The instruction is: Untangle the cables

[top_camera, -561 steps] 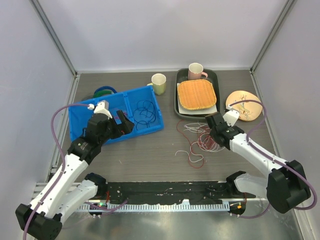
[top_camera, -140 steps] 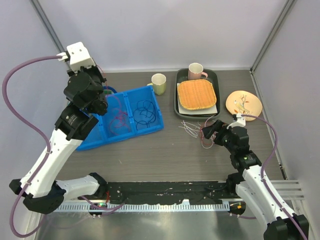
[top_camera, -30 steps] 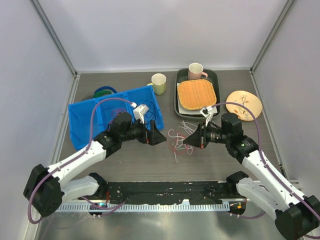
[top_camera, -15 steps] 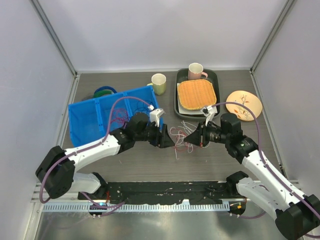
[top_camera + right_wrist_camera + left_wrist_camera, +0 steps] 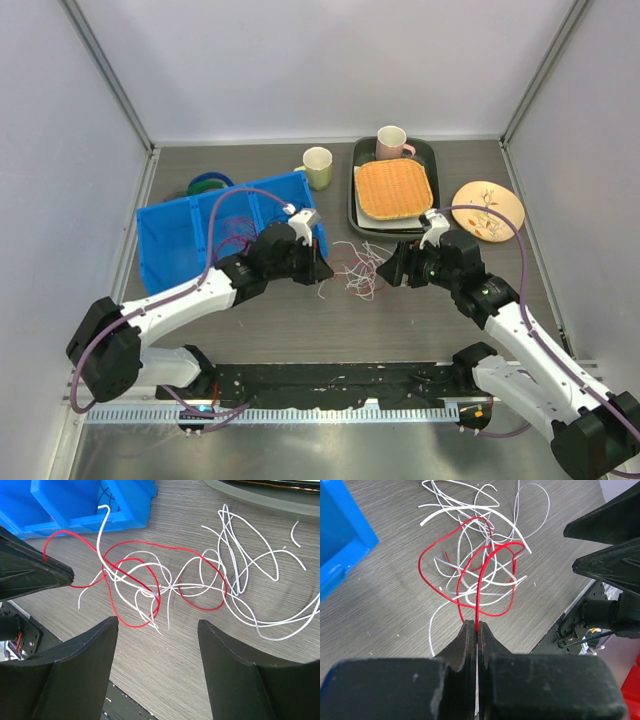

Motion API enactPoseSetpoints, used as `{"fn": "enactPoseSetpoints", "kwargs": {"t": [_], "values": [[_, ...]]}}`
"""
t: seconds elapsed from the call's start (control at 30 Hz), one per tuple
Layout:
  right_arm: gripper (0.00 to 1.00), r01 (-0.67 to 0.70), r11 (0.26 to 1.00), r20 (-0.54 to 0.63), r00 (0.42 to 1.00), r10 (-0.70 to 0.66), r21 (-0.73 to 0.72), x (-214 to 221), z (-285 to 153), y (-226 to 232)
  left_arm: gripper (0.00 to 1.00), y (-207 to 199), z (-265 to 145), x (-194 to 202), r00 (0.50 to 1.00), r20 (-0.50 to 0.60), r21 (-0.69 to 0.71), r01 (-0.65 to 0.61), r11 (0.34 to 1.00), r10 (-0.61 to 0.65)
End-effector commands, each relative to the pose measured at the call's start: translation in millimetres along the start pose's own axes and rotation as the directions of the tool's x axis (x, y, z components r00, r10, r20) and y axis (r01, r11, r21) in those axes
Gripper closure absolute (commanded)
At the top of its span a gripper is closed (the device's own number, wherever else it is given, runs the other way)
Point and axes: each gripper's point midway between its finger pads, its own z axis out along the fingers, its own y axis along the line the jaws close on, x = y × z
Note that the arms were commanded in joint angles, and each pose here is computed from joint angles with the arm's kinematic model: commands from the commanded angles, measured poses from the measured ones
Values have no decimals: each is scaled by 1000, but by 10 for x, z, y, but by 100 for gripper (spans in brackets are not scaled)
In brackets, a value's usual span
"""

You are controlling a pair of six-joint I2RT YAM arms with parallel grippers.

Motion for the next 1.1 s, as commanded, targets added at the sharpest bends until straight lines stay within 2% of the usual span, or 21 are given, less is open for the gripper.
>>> {"fn": "enactPoseSetpoints", "kwargs": {"t": [0.0,0.1,0.13,0.2,0.43,0.5,0.57,0.63,0.77,0.9,1.07], "values": [[30,41,999,66,997,-40,-26,-101,-14,38,100,-131,-149,-237,997,73,9,-17,1000,16],[29,78,988,121,991,-62,-134,-159,2,227,100,-175,-173,-229,997,70,23,-29,999,27],[30,91,984,175,983,-64,-152,-269,-4,280,100,-194,-195,-246,997,77,28,-33,999,31],[29,72,986,204,978,-40,-151,-352,3,297,100,-235,-209,-233,996,75,42,-49,998,46],[30,34,982,207,978,5,-185,-558,128,413,100,-403,-322,-184,993,78,117,-92,989,83],[30,3,988,216,976,32,-157,-610,183,360,100,-472,-386,-177,991,92,152,-114,982,101],[30,-48,998,245,968,57,-40,-669,246,140,100,-550,-433,-159,989,97,193,-132,972,115],[30,-44,999,209,977,45,-9,-618,338,67,100,-661,-510,-114,984,102,250,-165,954,144],[30,-17,974,5,1000,19,-225,-251,444,411,100,-754,-585,-82,976,126,276,-205,939,176],[30,-16,918,-153,987,-48,-396,138,418,658,100,-713,-584,-102,975,135,247,-205,947,176],[30,18,918,-254,959,-128,-397,521,440,610,100,-604,-558,-143,974,137,179,-203,963,180]]}}
